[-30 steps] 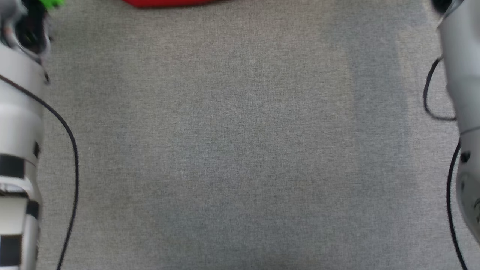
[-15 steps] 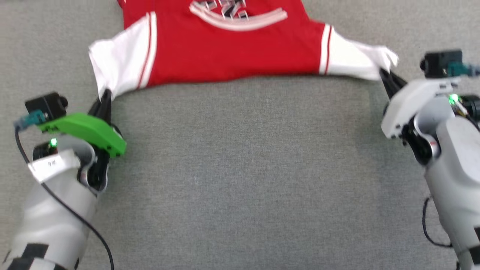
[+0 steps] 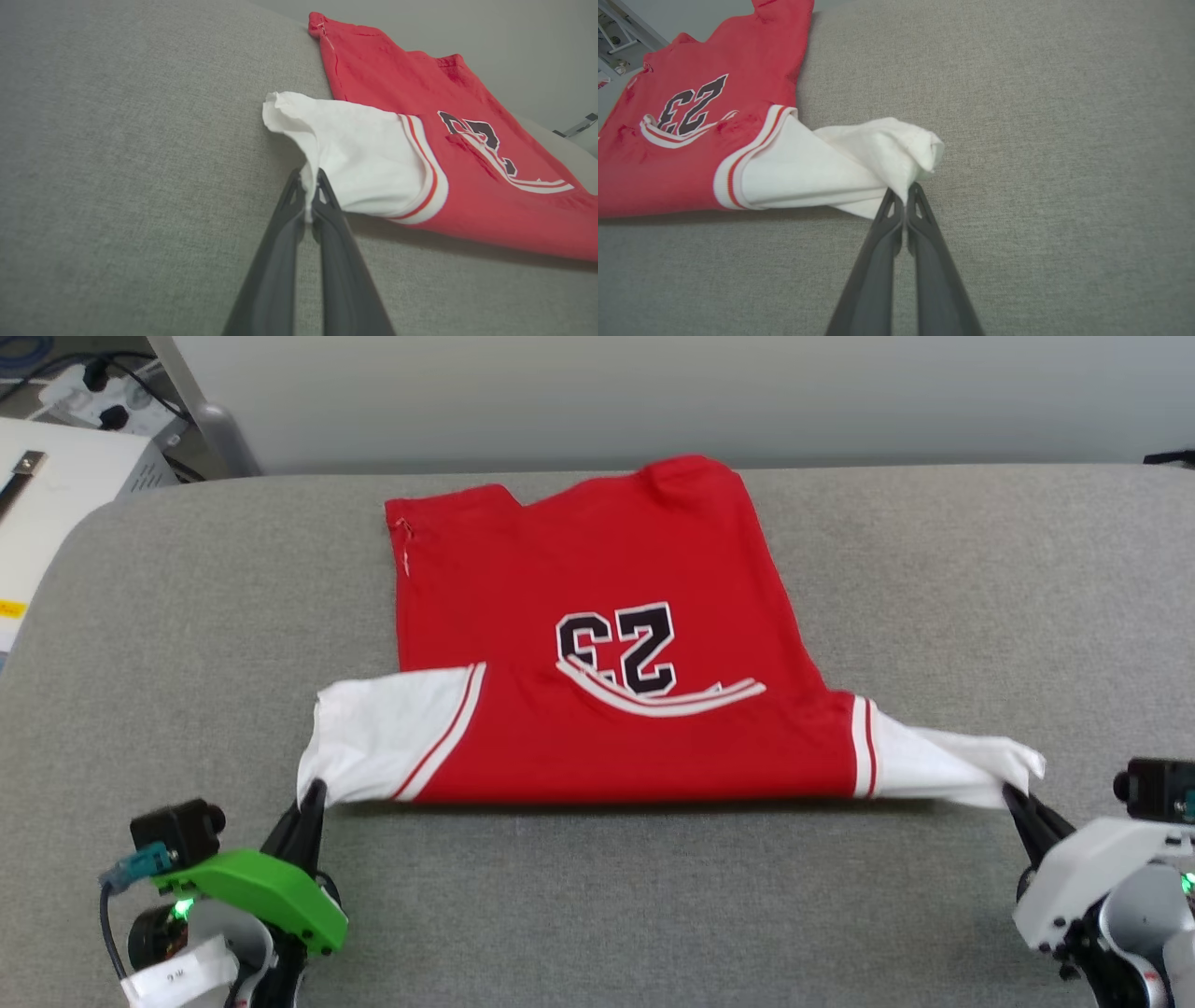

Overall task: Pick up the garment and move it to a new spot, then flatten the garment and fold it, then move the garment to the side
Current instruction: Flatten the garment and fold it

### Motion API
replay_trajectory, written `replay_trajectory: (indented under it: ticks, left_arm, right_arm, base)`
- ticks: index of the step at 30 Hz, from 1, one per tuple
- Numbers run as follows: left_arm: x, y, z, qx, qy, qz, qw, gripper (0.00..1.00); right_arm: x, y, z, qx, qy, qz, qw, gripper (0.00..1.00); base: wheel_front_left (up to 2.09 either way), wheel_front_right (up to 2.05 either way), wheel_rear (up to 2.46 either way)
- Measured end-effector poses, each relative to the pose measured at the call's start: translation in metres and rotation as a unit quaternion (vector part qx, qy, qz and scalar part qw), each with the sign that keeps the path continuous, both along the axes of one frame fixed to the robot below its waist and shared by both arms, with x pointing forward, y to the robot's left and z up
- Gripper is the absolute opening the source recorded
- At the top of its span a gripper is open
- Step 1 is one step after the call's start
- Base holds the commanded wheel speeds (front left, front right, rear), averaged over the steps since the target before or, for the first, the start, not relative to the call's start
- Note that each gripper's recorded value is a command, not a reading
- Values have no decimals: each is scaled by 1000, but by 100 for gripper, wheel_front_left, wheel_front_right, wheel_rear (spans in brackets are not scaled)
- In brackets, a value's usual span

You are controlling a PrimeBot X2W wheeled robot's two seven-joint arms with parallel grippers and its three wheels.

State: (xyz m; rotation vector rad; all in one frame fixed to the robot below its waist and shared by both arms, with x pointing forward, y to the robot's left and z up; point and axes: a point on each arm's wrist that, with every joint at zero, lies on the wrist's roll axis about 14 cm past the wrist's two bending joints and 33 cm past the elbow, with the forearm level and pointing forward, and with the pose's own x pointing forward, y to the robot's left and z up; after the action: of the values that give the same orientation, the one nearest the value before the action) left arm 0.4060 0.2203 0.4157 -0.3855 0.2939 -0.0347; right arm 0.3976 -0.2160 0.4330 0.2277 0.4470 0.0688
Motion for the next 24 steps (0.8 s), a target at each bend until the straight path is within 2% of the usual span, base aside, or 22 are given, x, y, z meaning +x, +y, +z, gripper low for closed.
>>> replay_trajectory:
  ticks: [11,15,19,20,21,22,23,24]
  left_arm:
    - [-83,-8,-11,-13,44,11,999,0]
    - [-105,-9,-19,-18,64,19,998,0]
    - [-110,-12,-19,-17,65,20,998,0]
    - [-109,-13,-17,-16,60,18,998,0]
    - [-109,-16,-15,-14,56,13,998,0]
    - [-109,-19,-15,-10,54,9,998,0]
    - [-109,-20,-14,-6,53,5,999,0]
    - [-109,-22,-13,-3,50,0,999,0]
  right_arm:
    - [-102,1,-14,14,67,-39,997,0]
    - [-132,5,-32,4,114,-35,993,0]
    - [-146,14,-45,4,140,-25,990,0]
    - [-146,16,-46,5,141,-22,990,9]
    - [-145,18,-47,7,139,-20,990,33]
    - [-143,20,-47,10,134,-20,991,58]
    - [-140,21,-45,12,128,-19,992,100]
    - [-135,24,-43,12,119,-17,993,100]
  base:
    - [0,0,0]
    - [0,0,0]
    - [0,0,0]
    - [0,0,0]
    - [0,0,0]
    - [0,0,0]
    - [0,0,0]
    - [0,0,0]
